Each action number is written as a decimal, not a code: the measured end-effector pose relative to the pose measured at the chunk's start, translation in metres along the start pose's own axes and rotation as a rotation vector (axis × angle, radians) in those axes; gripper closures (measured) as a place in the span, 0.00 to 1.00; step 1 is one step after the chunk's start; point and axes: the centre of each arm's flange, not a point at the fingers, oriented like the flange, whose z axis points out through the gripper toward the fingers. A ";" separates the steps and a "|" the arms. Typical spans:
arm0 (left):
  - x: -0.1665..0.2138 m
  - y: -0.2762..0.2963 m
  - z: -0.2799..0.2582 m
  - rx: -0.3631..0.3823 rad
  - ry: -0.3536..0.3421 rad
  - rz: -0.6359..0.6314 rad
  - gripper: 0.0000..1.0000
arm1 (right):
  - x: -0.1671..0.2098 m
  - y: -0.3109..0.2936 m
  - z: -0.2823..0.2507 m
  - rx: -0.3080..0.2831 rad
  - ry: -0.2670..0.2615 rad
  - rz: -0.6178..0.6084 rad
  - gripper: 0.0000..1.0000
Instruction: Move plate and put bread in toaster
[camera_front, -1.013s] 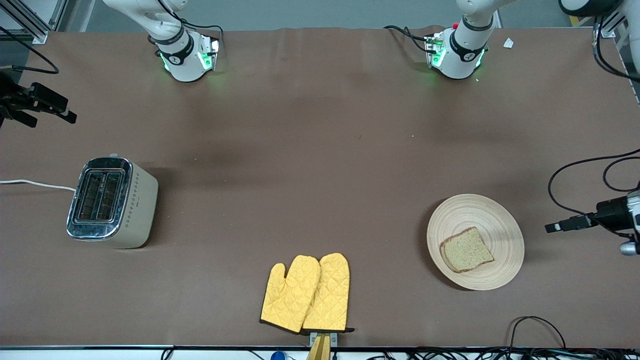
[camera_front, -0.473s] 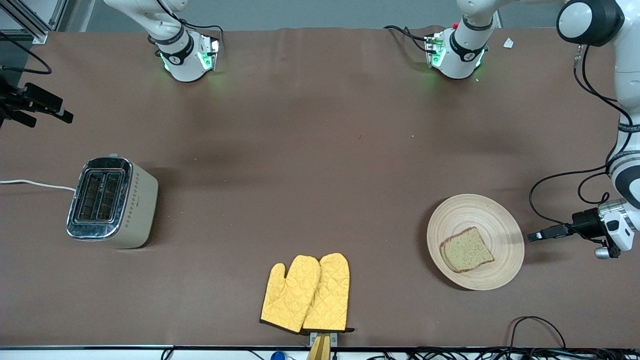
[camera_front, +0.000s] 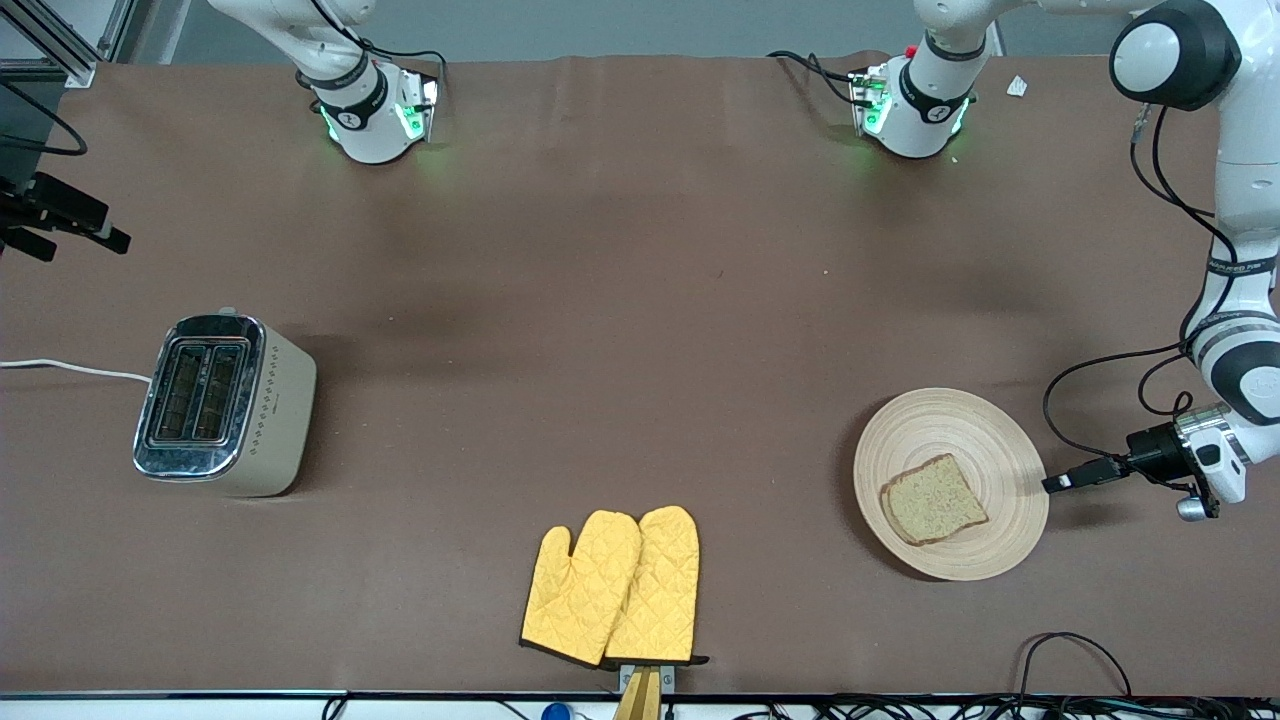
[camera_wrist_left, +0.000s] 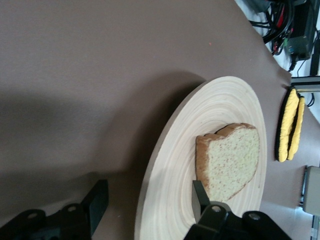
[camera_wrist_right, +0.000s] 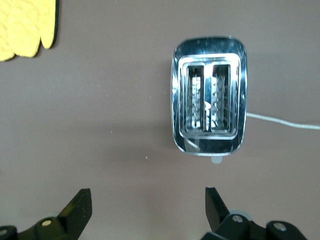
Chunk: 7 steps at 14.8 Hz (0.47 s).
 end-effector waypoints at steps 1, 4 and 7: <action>0.000 0.001 0.002 -0.005 0.000 0.000 0.33 | -0.004 0.003 0.001 0.006 -0.026 0.004 0.00; -0.001 0.000 0.009 -0.021 0.001 0.009 0.41 | -0.004 0.000 0.000 0.067 -0.023 -0.015 0.00; -0.003 -0.003 0.015 -0.025 -0.006 0.004 0.47 | -0.004 -0.004 -0.002 0.098 -0.016 -0.066 0.00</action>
